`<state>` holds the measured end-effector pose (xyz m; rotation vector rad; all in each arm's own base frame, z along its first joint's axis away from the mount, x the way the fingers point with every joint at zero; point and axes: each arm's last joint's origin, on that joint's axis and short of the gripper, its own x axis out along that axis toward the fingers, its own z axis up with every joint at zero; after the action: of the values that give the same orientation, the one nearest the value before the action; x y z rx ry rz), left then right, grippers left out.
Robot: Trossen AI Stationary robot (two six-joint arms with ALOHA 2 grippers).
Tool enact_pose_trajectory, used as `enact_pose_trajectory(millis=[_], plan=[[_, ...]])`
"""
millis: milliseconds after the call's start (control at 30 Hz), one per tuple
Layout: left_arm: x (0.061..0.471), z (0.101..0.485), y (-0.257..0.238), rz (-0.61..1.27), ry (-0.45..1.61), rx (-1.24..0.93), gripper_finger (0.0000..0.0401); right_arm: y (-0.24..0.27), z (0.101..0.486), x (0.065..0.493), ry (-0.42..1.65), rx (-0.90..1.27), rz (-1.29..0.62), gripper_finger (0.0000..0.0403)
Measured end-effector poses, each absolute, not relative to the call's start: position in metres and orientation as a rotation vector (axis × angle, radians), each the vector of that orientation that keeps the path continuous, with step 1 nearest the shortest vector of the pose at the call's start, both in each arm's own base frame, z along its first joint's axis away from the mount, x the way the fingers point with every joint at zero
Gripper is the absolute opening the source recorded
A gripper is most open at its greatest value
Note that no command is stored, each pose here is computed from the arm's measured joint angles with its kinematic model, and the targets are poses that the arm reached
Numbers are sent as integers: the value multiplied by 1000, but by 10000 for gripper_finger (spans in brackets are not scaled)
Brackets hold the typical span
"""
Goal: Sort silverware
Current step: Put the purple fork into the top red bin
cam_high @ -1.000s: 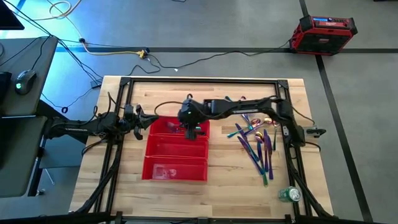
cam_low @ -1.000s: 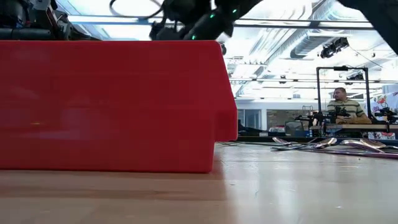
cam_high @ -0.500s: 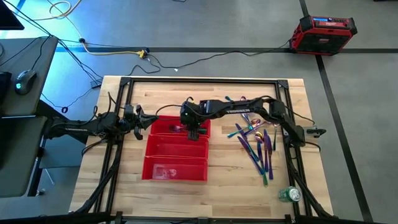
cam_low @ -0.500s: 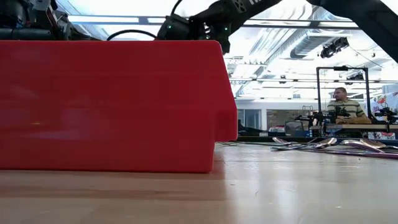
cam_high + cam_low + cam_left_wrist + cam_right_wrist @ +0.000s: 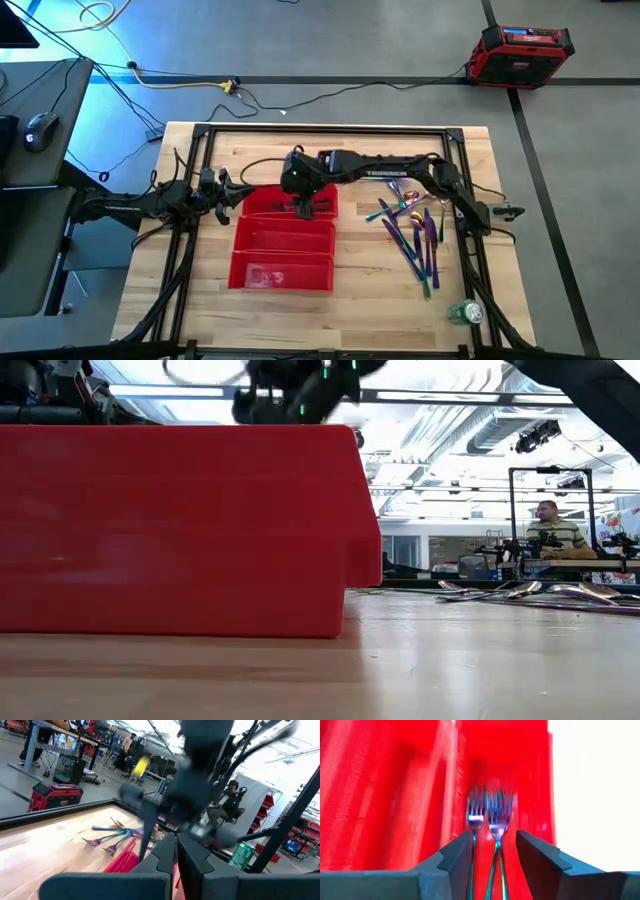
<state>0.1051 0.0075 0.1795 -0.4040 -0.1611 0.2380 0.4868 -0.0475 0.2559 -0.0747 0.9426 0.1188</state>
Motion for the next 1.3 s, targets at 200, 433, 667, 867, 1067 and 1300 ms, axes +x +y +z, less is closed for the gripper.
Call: enact_pose_trajectory(millis=[200, 433, 667, 867, 1067, 1300], plan=[[105, 179, 7, 211, -155, -403, 0, -41, 323, 467, 973, -177, 191, 142], [105, 179, 6, 203, -147, -418, 0, -56, 350, 398, 1080, -124, 148, 142], [105, 178, 7, 214, -145, -418, 0, -81, 303, 352, 1082, -50, 36, 142], [105, 178, 7, 224, -146, -418, 0, -104, 227, 325, 1157, 18, -36, 142], [105, 178, 8, 249, -150, -409, 0, -126, 181, 310, 1203, 62, -87, 142], [105, 178, 8, 255, -151, -401, 0, -148, 161, 304, 1232, 62, -98, 142]])
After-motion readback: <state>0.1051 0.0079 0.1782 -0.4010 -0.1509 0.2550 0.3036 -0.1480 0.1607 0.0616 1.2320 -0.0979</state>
